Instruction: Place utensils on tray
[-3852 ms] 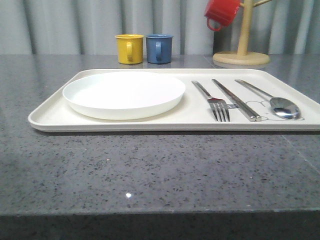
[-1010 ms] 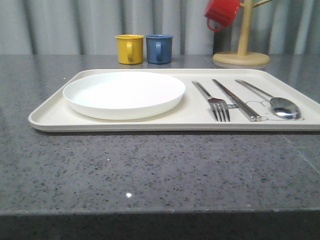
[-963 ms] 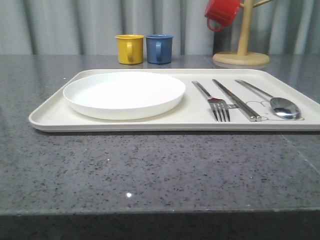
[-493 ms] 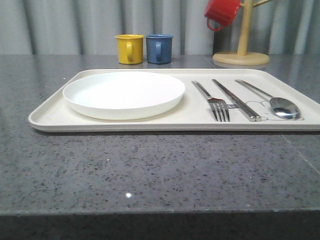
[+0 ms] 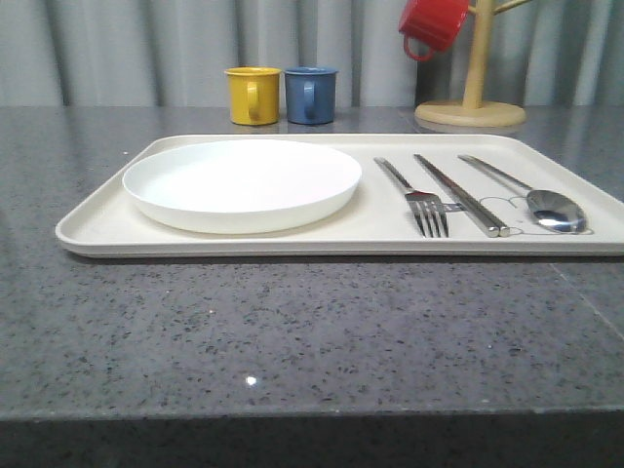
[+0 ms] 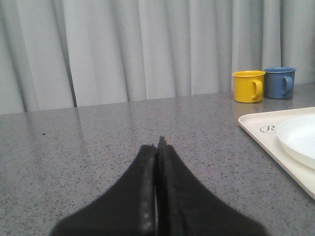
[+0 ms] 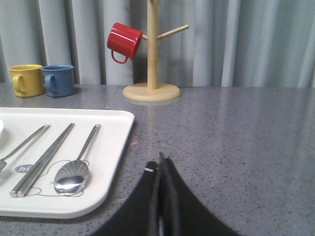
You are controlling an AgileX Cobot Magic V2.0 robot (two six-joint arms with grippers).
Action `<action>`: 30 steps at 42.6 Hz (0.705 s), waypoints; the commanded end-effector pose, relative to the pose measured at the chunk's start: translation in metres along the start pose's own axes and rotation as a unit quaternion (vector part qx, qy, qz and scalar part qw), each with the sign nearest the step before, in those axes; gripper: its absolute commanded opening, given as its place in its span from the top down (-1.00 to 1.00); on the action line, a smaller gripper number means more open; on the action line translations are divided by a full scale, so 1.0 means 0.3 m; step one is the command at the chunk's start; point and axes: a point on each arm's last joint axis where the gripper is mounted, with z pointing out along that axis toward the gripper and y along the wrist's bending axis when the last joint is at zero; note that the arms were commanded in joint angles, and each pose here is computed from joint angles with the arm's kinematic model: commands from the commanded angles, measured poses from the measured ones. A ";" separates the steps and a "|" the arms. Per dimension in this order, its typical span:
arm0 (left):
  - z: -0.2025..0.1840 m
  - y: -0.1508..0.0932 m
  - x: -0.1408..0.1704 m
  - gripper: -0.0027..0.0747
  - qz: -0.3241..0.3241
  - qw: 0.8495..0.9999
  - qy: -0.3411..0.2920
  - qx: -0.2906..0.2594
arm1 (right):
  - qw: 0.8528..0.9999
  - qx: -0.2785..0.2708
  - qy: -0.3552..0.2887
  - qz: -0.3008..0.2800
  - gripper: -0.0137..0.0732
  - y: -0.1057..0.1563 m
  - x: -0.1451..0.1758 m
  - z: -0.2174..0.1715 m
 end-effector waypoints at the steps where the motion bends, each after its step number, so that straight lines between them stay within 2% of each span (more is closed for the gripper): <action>1: -0.006 0.000 -0.012 0.98 -0.007 0.999 -0.042 -0.001 | 0.999 0.007 -0.045 0.003 0.95 -0.003 -0.027 -0.005; 30: -0.006 0.000 -0.012 0.98 -0.007 0.999 -0.042 -0.001 | 0.999 0.001 -0.037 0.004 0.95 -0.001 -0.023 -0.005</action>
